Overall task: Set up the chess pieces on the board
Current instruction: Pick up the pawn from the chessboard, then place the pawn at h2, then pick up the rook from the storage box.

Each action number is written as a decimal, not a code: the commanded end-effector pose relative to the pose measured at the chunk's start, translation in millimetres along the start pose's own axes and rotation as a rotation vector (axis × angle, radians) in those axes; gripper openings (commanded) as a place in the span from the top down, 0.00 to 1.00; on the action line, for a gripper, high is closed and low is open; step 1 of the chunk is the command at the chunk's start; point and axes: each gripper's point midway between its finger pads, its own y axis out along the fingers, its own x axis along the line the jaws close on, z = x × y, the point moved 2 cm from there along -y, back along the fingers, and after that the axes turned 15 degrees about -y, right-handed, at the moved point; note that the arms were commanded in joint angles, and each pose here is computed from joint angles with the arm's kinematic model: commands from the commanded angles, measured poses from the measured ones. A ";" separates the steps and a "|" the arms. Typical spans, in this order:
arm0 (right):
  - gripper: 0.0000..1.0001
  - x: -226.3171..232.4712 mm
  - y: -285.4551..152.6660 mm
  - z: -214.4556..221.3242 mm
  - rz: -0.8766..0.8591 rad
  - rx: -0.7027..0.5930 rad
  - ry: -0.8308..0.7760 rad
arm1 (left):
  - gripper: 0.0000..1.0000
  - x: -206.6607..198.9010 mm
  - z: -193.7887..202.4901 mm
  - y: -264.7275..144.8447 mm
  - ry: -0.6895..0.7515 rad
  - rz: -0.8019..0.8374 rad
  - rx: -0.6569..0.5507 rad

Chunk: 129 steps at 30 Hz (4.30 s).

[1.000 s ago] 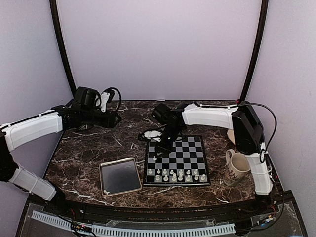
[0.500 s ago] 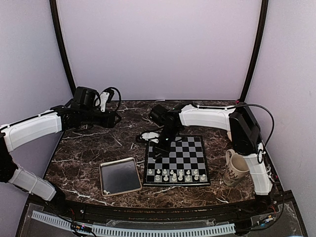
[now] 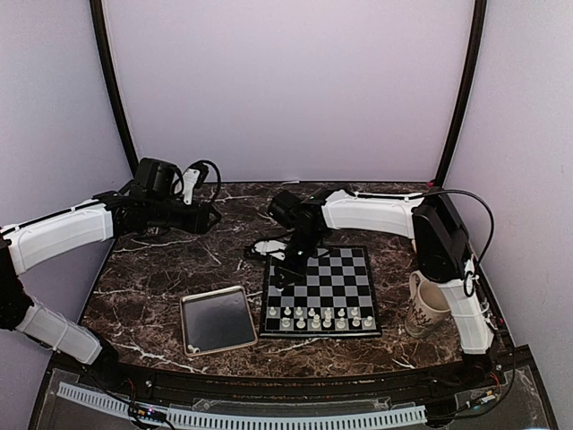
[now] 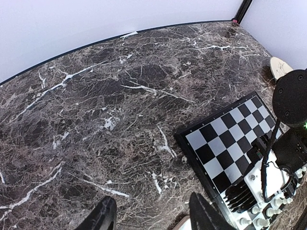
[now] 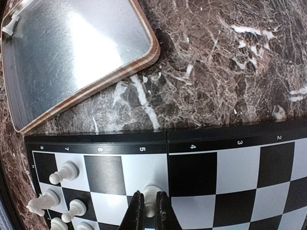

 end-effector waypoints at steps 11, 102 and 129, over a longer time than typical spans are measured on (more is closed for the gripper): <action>0.97 13.9 -57.6 29.2 0.116 -0.006 0.001 | 0.47 0.8 15.0 10.1 -0.012 0.011 0.072; 0.76 60.3 -123.6 153.6 0.230 -0.212 0.191 | 0.63 49.4 144.1 -22.6 -0.361 -0.318 0.597; 0.75 62.2 -134.5 157.5 0.300 -0.241 0.155 | 0.57 -5.6 231.8 -86.8 -0.888 -0.527 0.676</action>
